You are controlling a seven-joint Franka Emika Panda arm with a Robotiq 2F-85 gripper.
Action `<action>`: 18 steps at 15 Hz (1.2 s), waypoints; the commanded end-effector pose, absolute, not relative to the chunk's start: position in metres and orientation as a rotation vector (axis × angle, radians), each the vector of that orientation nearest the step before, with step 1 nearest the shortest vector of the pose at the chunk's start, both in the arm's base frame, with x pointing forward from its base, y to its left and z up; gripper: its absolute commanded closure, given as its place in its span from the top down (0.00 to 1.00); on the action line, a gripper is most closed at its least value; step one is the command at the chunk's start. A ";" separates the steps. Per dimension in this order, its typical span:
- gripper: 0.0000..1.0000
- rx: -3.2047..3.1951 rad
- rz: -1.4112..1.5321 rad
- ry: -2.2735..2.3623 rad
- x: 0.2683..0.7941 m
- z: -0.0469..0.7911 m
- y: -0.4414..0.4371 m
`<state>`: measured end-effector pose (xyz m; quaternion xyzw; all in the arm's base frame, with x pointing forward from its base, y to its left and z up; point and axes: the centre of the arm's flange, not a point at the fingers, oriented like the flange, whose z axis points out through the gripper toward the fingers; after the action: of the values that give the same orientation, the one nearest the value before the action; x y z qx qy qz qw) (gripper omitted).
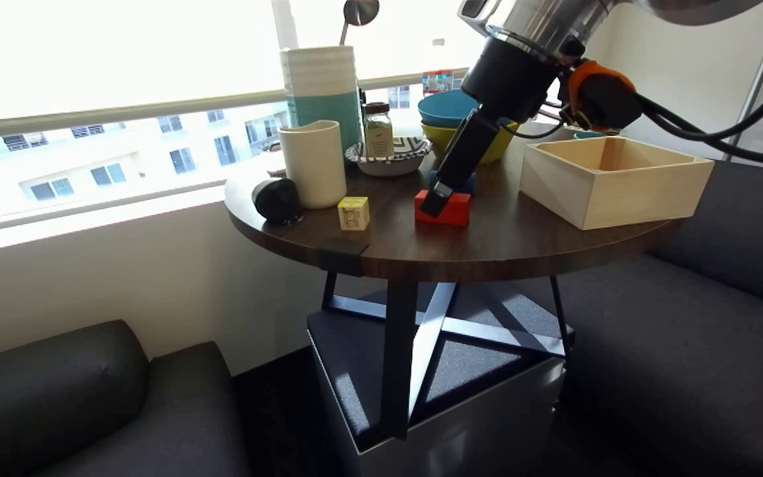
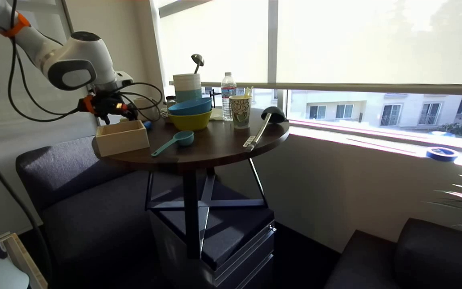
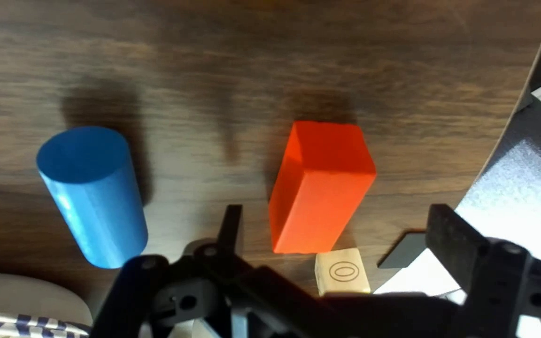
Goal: Flip the orange block over and put the wooden block onto it
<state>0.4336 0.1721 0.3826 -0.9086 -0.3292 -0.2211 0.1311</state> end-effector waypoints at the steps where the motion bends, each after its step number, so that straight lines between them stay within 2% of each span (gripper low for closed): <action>1: 1.00 -2.632 -0.634 -0.946 0.432 0.376 0.163; 9: 1.00 -2.649 -0.596 -0.931 0.427 0.365 0.159; 10: 0.90 -2.651 -0.594 -0.930 0.427 0.364 0.159; 11: 0.74 -2.652 -0.595 -0.930 0.427 0.365 0.158; 18: 0.24 -2.667 -0.604 -0.926 0.429 0.371 0.152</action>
<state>0.4320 0.1531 0.3721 -0.9171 -0.3129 -0.2120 0.1268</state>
